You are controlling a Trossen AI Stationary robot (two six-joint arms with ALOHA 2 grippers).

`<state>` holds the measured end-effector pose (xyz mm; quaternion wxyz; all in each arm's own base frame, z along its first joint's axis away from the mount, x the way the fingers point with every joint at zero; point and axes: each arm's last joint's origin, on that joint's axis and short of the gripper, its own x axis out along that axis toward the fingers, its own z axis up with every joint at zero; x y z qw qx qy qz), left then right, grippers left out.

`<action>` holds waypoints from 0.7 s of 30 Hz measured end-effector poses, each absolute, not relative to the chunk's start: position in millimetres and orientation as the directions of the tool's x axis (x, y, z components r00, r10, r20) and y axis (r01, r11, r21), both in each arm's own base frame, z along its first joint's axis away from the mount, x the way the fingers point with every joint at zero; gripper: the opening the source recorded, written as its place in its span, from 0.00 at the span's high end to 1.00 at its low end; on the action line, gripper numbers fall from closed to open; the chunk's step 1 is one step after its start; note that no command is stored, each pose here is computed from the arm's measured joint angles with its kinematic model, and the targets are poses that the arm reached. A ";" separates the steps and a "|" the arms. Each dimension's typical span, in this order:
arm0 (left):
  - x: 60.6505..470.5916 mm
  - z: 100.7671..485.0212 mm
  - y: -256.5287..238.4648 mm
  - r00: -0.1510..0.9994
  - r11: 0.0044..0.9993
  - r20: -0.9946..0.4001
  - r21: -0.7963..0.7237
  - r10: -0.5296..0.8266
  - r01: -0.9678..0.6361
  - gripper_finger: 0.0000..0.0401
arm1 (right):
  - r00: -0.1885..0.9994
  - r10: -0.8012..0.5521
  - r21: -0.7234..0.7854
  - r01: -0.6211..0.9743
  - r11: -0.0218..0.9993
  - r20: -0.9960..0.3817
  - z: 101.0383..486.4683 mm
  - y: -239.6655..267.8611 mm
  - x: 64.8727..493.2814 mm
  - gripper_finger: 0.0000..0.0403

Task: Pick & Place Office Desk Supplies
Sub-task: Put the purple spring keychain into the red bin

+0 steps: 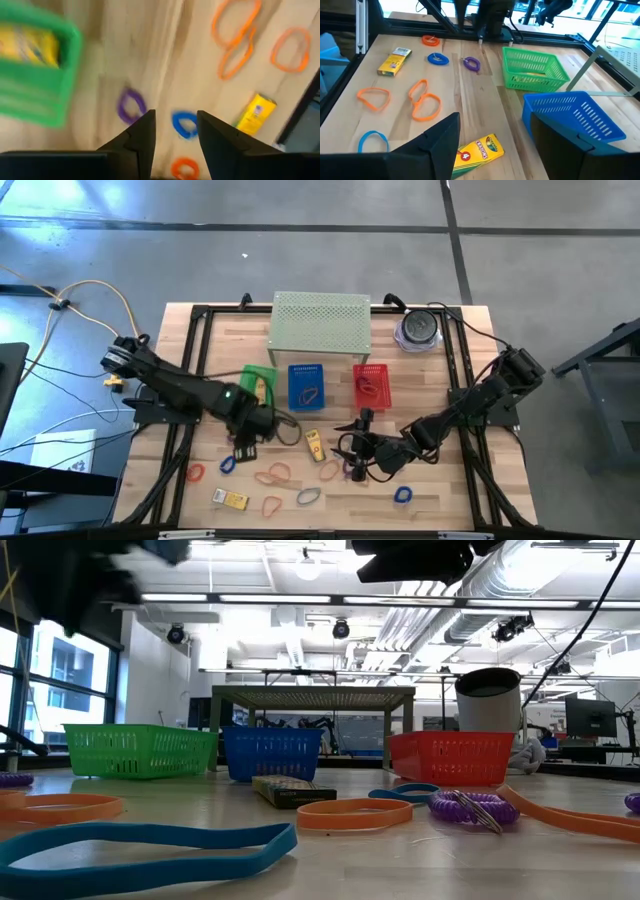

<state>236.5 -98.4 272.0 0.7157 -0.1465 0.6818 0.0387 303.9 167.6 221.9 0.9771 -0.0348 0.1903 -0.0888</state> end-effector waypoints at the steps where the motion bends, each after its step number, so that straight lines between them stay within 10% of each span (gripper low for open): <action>1: 232.6 264.8 -100.6 0.037 0.949 -0.989 -0.147 -0.143 -0.280 0.66 | 0.912 -0.187 -0.102 0.160 0.982 -0.365 221.9 167.6 303.9 0.43; 11: 196.3 203.7 -96.2 -0.221 0.934 -0.974 0.031 -0.052 -0.355 0.66 | 0.912 -0.188 -0.102 0.161 0.982 -0.366 221.9 167.3 304.0 0.43; 21: 192.5 174.5 -75.3 -0.227 0.926 -0.973 0.040 -0.051 -0.376 0.66 | 0.912 -0.185 -0.101 0.159 0.982 -0.366 221.9 167.4 304.0 0.43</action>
